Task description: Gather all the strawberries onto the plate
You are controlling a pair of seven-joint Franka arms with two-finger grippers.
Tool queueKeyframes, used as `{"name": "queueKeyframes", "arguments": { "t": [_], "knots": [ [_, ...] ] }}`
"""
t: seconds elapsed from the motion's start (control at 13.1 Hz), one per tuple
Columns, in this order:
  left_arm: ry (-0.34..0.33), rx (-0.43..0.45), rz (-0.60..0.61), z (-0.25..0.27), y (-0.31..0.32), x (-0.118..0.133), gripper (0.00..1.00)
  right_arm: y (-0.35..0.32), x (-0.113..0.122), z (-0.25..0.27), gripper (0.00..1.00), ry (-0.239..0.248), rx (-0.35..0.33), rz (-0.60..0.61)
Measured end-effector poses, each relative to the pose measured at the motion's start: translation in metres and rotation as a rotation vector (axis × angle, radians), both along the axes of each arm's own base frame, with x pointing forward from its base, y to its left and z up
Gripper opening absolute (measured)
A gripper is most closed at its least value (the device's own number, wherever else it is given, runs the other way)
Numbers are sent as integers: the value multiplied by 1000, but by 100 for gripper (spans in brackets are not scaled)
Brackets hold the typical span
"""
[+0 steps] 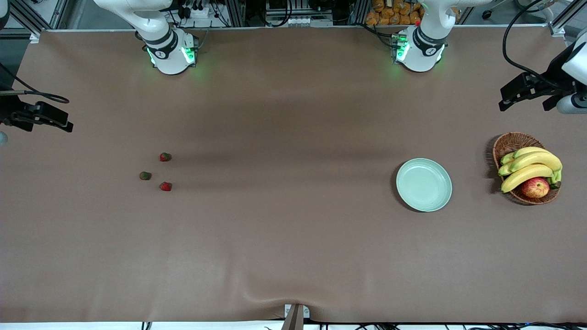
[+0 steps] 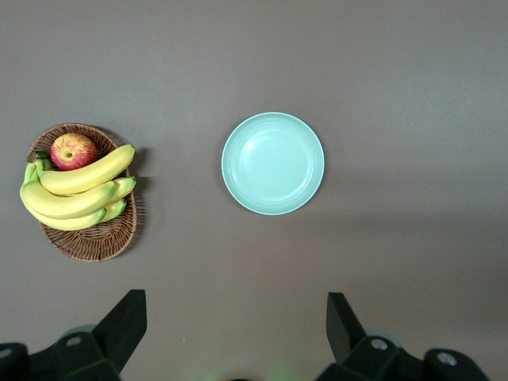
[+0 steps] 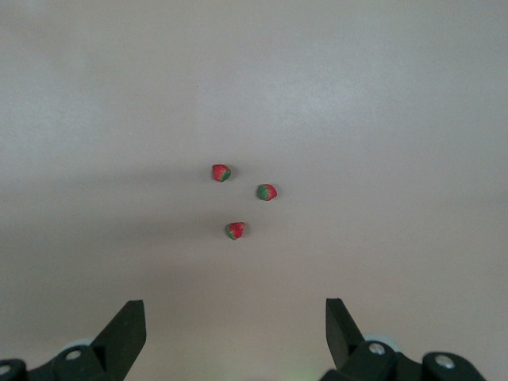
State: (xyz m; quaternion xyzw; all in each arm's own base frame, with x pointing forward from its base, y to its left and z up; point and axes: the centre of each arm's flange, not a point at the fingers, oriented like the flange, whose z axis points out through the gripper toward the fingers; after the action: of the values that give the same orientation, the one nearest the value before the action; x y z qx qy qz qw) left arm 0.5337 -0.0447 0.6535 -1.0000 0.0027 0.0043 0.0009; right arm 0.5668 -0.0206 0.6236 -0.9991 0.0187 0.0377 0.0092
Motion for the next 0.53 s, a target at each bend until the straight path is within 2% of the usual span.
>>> {"name": "queueKeyframes", "arguments": {
  "t": [0.31, 0.53],
  "knots": [
    [17, 0, -2, -9, -1, 7, 100, 0, 0, 0, 100, 4, 0, 0],
    [30, 0, 4, -17, 2, 12, 100, 0, -2, -5, 100, 33, 1, 0]
  ]
}}
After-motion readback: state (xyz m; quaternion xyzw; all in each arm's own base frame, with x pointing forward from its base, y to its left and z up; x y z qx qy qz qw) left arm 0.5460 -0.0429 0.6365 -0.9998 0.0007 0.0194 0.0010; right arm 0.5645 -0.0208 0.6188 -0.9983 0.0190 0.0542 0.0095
